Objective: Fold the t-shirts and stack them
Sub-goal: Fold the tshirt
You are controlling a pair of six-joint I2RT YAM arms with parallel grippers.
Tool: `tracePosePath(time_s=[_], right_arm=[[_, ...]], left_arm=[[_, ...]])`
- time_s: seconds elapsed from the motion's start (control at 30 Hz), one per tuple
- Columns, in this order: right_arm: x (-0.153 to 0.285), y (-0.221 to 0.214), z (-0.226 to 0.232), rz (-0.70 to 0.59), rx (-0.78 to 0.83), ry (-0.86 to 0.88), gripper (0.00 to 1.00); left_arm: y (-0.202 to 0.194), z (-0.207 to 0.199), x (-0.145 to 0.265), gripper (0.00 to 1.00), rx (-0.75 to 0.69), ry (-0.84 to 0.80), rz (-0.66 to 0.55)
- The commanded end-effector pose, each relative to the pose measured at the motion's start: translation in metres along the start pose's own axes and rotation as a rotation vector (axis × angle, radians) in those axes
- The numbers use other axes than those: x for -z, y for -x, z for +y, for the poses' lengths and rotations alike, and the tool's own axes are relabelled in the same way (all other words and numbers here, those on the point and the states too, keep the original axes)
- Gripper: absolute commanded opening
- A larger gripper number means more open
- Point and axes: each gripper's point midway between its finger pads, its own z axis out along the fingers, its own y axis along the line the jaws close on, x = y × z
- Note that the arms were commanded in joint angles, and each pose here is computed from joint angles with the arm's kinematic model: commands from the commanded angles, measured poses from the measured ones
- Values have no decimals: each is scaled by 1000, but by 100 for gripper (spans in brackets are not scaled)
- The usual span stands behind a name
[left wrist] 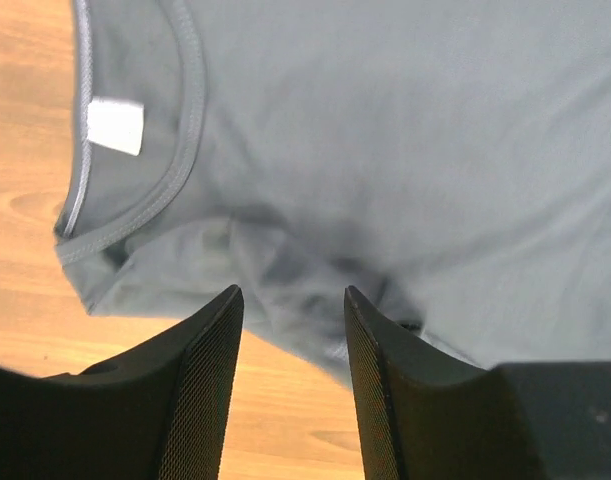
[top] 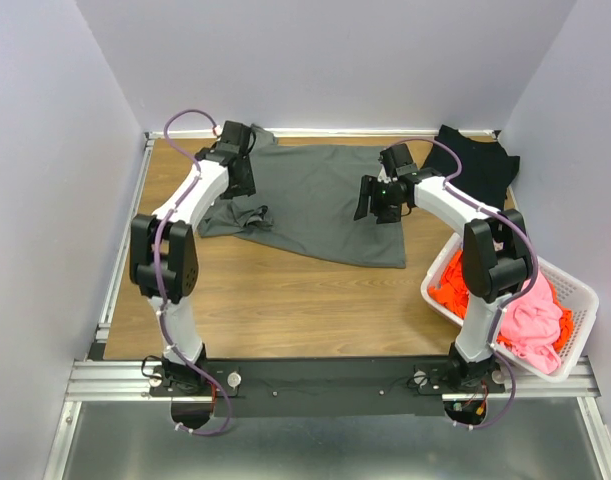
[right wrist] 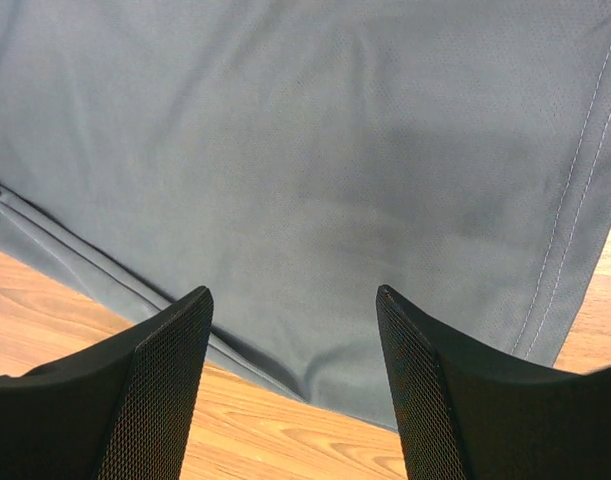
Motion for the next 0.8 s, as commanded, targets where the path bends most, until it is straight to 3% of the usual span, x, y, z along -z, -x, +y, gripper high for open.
tracePosePath(time_s=[0.0, 0.1, 0.13, 0.3, 0.53, 0.77], right_arm=[[9, 1, 3, -6, -3, -4, 73], [8, 0, 4, 2, -4, -2, 73], [5, -1, 4, 7, -5, -1, 73], [4, 0, 7, 15, -4, 16, 73], [4, -4, 4, 21, -3, 7, 73], [10, -3, 2, 4, 0, -8, 73]], left_arm=[[-2, 17, 33, 52, 69, 21, -84], [-25, 18, 48, 50, 115, -57, -123], [-48, 21, 48, 49, 139, -91, -94], [-82, 21, 29, 46, 215, -195, -52], [-53, -2, 13, 45, 233, -273, -78], [-51, 0, -21, 45, 188, -201, -21]])
